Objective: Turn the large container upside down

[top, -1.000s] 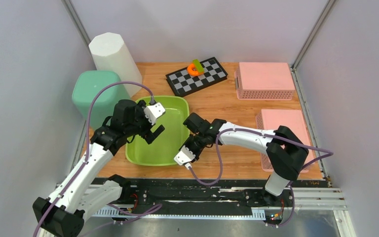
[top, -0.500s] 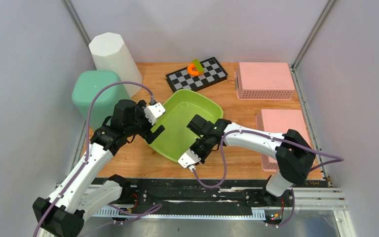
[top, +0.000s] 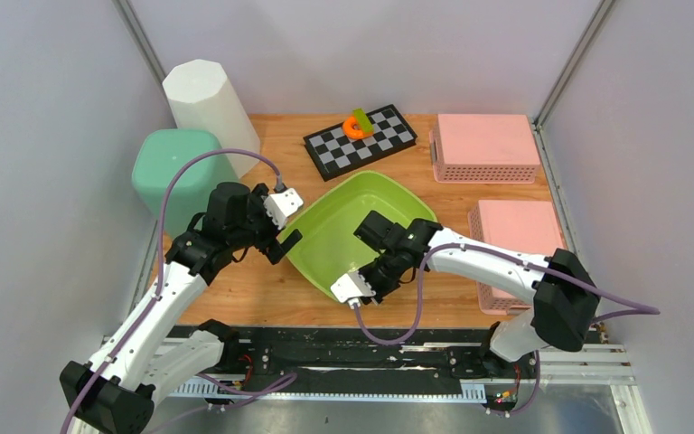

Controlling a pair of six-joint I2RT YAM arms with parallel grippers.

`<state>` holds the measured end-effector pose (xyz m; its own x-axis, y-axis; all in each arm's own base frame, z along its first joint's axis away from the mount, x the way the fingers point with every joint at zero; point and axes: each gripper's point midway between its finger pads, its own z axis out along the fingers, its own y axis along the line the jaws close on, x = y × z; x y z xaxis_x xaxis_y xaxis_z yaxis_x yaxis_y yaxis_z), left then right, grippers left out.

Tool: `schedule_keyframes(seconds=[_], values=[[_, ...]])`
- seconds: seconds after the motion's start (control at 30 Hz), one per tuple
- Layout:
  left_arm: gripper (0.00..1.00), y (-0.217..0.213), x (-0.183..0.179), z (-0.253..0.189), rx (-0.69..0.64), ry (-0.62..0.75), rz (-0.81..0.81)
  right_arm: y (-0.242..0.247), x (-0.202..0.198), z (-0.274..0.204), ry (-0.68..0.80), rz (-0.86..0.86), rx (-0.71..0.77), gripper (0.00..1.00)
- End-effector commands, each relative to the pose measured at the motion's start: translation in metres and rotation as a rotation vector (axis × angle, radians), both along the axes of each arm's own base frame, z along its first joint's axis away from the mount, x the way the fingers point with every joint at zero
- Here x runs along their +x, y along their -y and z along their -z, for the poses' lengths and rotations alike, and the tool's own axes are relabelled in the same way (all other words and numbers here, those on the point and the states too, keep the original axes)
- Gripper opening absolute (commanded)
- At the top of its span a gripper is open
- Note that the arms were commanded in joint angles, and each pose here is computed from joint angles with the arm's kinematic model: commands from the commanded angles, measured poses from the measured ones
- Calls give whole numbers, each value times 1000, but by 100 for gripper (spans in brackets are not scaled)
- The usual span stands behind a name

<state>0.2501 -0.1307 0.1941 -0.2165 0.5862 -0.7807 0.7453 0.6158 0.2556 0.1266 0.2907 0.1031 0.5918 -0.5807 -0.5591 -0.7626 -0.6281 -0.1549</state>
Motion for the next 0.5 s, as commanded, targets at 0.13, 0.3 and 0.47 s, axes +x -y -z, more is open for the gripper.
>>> schedule_keyframes(seconds=[0.13,0.3,0.47], values=[[100,6,-3,-9,-28,9,41,10,-27,-12,-173,114,-57,9],[100,14,-11,-37,-31,36,139,10,-32,-24,-234,159,-95,7],[100,17,-20,-81,-15,138,236,10,-37,-41,-293,192,-125,5]])
